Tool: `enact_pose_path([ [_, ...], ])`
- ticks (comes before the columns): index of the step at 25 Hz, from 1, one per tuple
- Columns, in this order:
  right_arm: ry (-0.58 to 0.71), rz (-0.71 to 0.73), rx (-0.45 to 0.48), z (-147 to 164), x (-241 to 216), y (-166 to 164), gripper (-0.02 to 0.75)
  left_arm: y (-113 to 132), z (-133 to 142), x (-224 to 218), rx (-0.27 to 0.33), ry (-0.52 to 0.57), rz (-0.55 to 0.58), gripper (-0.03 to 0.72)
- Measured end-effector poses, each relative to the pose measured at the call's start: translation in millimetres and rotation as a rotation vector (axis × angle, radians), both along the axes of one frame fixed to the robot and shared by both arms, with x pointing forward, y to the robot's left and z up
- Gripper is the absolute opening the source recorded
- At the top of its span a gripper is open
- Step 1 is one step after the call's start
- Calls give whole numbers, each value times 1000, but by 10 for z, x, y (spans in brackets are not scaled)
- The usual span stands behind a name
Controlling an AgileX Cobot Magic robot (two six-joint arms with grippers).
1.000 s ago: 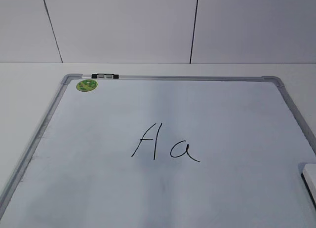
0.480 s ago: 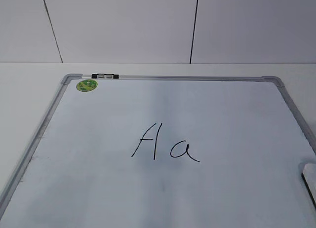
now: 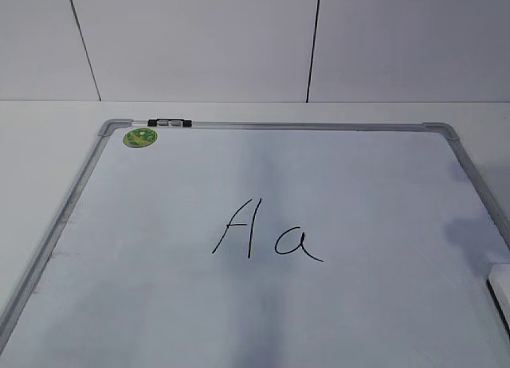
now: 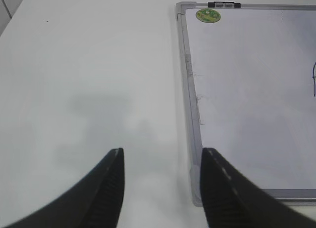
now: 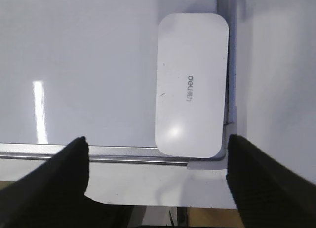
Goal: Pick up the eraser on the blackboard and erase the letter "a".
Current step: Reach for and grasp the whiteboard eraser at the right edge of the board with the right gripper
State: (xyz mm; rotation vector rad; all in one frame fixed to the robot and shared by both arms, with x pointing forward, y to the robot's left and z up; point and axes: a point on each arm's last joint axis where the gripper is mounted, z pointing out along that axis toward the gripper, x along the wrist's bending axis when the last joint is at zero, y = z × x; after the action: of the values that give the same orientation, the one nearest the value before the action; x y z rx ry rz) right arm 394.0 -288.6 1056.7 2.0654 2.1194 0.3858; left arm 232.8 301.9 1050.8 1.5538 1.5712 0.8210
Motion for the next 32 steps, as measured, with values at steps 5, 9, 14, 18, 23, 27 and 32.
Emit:
enact_pose_path([
  [5,43,-5,-2,48,229,4,668,0,0,0,0,0,0,371],
  [9,15,-14,-32,128,257,-24,668,0,0,0,0,0,-1,371],
  [14,15,-13,-38,134,258,-29,668,0,0,0,0,0,-1,371],
  [18,37,-11,-53,90,301,-40,668,0,0,0,0,0,-1,371],
  [23,9,-23,-52,55,390,-41,667,0,0,0,0,0,-1,371],
  [27,0,-30,-48,51,408,-40,666,0,0,0,0,0,-1,371],
  [32,48,-41,-41,-50,493,-32,664,0,0,0,0,0,-1,371],
])
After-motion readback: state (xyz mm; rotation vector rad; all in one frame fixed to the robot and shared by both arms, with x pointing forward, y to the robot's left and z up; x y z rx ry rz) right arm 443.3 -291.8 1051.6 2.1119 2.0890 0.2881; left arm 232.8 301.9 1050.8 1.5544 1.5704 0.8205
